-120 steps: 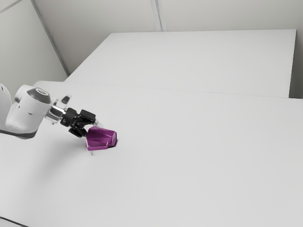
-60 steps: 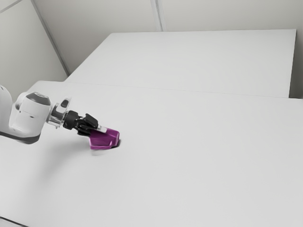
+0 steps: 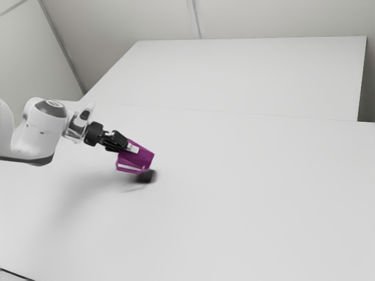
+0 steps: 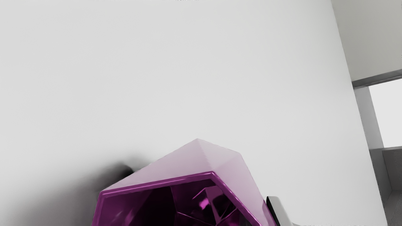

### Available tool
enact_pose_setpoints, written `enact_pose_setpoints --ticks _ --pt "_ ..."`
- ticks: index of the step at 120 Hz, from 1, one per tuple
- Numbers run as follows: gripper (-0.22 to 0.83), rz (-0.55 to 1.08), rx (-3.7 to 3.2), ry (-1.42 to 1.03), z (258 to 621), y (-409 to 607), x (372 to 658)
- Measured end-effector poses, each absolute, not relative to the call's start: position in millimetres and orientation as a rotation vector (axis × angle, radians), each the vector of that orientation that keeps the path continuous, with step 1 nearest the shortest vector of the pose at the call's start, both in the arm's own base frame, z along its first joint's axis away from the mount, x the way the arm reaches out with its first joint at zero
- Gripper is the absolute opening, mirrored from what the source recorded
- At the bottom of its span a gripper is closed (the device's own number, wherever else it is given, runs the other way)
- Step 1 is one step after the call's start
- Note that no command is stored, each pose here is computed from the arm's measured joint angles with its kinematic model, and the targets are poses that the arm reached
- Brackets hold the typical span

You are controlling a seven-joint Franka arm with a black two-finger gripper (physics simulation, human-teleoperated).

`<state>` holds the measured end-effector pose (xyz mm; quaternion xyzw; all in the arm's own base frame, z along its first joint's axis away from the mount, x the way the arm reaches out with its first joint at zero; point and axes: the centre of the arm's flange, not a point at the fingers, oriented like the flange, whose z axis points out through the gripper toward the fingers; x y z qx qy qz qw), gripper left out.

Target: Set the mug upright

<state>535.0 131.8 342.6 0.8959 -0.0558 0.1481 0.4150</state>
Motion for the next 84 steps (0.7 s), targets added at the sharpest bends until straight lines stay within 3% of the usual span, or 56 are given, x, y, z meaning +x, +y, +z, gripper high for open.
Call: enact_pose_setpoints --ticks 49,84 --pt "-0.16 0.160 2.647 -0.642 422 34 535" --pt "-0.16 0.024 2.872 -0.730 450 -31 504"
